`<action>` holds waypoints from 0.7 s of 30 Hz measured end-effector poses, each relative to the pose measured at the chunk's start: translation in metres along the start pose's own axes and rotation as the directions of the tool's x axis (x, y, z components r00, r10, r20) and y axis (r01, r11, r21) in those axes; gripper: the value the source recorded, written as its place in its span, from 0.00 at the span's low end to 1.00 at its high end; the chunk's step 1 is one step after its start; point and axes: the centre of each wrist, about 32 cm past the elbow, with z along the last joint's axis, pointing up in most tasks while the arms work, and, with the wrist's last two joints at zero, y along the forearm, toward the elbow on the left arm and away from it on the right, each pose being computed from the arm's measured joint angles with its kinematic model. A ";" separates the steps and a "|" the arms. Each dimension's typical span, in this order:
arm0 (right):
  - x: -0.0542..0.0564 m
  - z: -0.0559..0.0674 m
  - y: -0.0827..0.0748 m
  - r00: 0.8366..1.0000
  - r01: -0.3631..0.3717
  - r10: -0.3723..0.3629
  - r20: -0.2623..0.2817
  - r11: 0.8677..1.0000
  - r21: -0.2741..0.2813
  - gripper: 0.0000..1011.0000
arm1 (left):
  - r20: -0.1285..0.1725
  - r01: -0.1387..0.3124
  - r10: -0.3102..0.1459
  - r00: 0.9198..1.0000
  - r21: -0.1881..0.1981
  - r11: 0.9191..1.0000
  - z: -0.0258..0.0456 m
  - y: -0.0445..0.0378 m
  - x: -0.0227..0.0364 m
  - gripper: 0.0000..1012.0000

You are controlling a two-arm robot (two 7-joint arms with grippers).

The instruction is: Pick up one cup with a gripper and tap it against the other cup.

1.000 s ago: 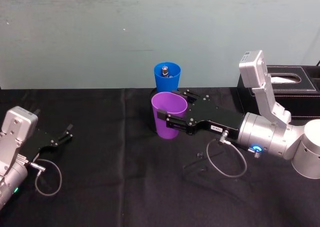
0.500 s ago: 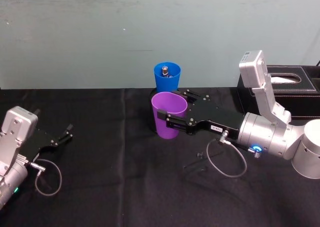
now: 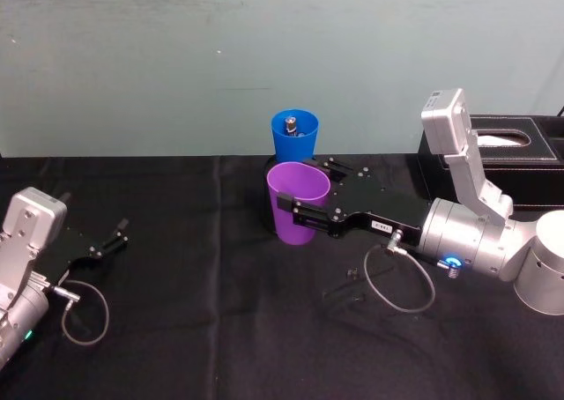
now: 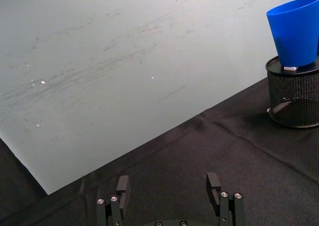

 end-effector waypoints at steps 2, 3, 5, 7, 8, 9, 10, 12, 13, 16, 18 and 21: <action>0.000 0.000 0.000 1.000 0.000 0.000 0.000 1.000 0.000 0.72 | 0.000 0.000 0.000 1.000 0.000 1.000 0.0000 0.0000 0.0000 0.99; 0.000 0.000 0.000 1.000 0.000 0.000 0.000 1.000 0.000 0.72 | 0.000 0.000 0.000 1.000 0.000 1.000 0.0000 0.0000 0.0000 0.99; 0.000 0.000 0.000 1.000 0.000 0.000 0.000 1.000 0.000 0.72 | 0.000 0.000 0.000 1.000 0.000 1.000 0.0000 0.0000 0.0000 0.99; 0.000 0.000 0.000 1.000 0.000 0.000 0.000 1.000 0.000 0.72 | 0.000 0.000 0.000 1.000 0.000 1.000 0.0000 0.0000 0.0000 0.99; 0.000 0.000 0.000 1.000 0.000 0.000 0.000 1.000 0.000 0.72 | 0.000 0.000 0.000 1.000 0.000 1.000 0.0000 0.0000 0.0000 0.99; 0.000 0.000 0.000 1.000 0.000 0.000 0.000 1.000 0.000 0.72 | 0.000 0.000 0.000 1.000 0.000 1.000 0.0000 0.0000 0.0000 0.99; 0.000 0.000 0.000 1.000 0.000 0.000 0.000 1.000 0.000 0.72 | 0.000 0.000 0.000 1.000 0.000 1.000 0.0000 0.0000 0.0000 0.99; 0.000 0.000 0.000 1.000 0.000 0.000 0.000 1.000 0.000 0.72 | 0.000 0.000 0.000 1.000 0.000 1.000 0.0000 0.0000 0.0000 0.99; 0.000 0.000 0.000 1.000 0.000 0.000 0.000 1.000 0.000 0.72 | 0.000 0.000 0.000 1.000 0.000 1.000 0.0000 0.0000 0.0000 0.99; 0.000 0.000 0.000 1.000 0.000 0.000 0.000 1.000 0.000 0.72 | 0.000 0.000 0.000 1.000 0.000 1.000 0.0000 0.0000 0.0000 0.99; 0.000 0.000 0.000 1.000 0.000 0.000 0.000 1.000 0.000 0.72 | 0.000 0.000 0.000 1.000 0.000 1.000 0.0000 0.0000 0.0000 0.99; 0.000 0.000 0.000 1.000 0.000 0.000 0.000 1.000 0.000 0.72 | 0.000 0.000 0.000 1.000 0.000 1.000 0.0000 0.0000 0.0000 0.99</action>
